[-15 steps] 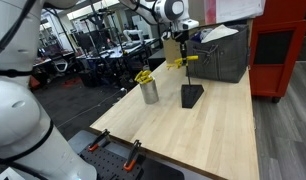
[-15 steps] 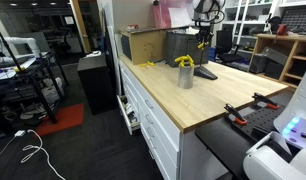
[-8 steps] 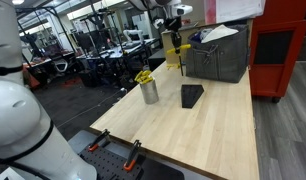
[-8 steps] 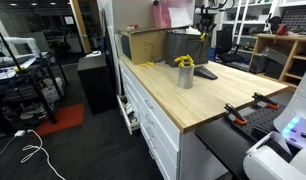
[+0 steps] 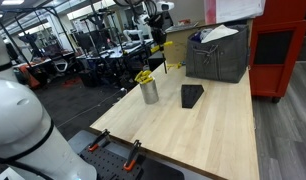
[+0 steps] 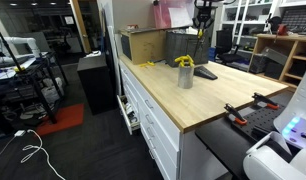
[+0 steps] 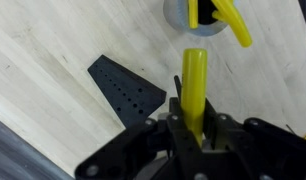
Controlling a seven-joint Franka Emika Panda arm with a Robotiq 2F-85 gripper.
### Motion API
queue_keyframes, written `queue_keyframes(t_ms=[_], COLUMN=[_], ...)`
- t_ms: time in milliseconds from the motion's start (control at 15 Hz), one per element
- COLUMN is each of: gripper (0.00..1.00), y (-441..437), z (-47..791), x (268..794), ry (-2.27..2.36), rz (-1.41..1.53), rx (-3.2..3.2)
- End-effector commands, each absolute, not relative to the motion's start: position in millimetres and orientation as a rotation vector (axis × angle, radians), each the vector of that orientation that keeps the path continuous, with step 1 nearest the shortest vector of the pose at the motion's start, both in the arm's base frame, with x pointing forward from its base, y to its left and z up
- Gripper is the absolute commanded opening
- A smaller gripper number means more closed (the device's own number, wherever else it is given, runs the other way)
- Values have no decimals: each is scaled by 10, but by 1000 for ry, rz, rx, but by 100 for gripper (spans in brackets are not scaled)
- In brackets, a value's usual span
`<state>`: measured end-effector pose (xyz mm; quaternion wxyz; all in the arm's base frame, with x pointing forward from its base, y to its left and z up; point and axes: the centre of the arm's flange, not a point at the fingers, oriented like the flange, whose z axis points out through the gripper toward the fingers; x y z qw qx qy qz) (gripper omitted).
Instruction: Remove the wrench from the black stand and put it in the silver holder.
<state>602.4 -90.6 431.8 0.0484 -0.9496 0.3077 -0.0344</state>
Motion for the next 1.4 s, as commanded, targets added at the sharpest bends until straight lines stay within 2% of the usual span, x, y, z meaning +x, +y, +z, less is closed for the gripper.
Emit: queue_keyframes(t_ms=[0, 933, 1333], gripper=[6, 6, 6], y=[-563, 206, 326], z=[4492, 4275, 4240], x=[5736, 5316, 5374], ry=[722, 140, 128], rz=[-138, 126, 52], rx=[-2942, -2970, -3041])
